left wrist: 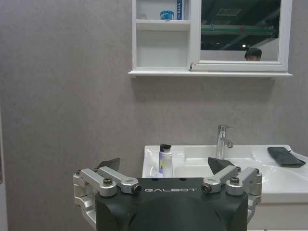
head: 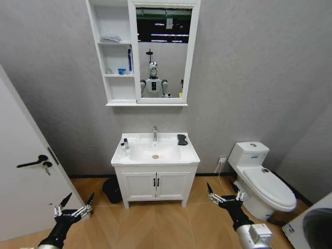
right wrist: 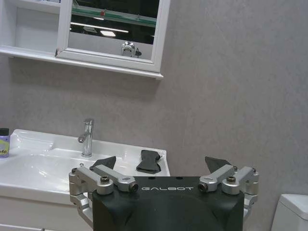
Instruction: Move facial cleanser and shampoo from washbasin to cabinet, then wipe washbasin with towel.
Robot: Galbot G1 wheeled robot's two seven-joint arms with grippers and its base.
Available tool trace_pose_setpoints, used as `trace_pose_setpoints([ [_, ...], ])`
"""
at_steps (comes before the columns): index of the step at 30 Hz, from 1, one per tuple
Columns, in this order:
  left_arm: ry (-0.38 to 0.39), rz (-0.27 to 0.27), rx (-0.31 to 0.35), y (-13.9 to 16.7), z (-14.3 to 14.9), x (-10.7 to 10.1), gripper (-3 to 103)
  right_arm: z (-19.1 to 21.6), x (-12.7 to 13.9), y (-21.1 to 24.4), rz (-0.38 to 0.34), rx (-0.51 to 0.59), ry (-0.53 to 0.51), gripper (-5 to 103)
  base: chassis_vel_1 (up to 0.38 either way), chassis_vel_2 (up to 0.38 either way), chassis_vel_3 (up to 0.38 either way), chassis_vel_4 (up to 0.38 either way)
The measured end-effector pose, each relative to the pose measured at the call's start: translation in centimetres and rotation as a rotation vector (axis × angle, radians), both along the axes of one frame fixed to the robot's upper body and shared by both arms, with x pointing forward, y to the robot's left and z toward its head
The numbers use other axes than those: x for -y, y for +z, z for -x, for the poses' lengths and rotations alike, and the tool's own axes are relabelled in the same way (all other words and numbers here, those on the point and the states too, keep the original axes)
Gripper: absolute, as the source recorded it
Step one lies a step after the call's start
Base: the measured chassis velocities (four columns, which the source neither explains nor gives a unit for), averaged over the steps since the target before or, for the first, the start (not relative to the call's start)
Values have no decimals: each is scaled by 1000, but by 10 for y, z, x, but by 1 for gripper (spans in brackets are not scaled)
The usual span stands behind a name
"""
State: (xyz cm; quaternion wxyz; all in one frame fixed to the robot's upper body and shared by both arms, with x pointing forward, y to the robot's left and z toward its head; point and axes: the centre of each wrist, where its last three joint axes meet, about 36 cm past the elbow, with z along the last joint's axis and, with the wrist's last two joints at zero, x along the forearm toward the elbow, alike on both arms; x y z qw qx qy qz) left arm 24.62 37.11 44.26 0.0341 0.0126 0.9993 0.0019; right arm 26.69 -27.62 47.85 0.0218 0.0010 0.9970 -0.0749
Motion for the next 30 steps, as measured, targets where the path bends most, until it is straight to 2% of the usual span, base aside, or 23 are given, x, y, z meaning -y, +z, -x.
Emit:
trace_pose_setpoints([
  [7, -4, -1, -3, 1, -5, 3, 100, -4, 0, 2, -4, 12, 2, 100, -280, 279, 268, -270],
  [10, 6, -28, 17, 4, -12, 3, 100, -7, -1, 2, -5, 10, 6, 100, -266, 267, 268, -276],
  [21, -10, -11, 4, 4, -16, 12, 100, -7, -1, 1, -1, 1, 5, 100, -272, 249, 259, -254],
  [30, 17, -22, 10, 6, -20, 19, 100, -10, 1, 0, 7, 6, -1, 100, -85, 96, 45, -53],
])
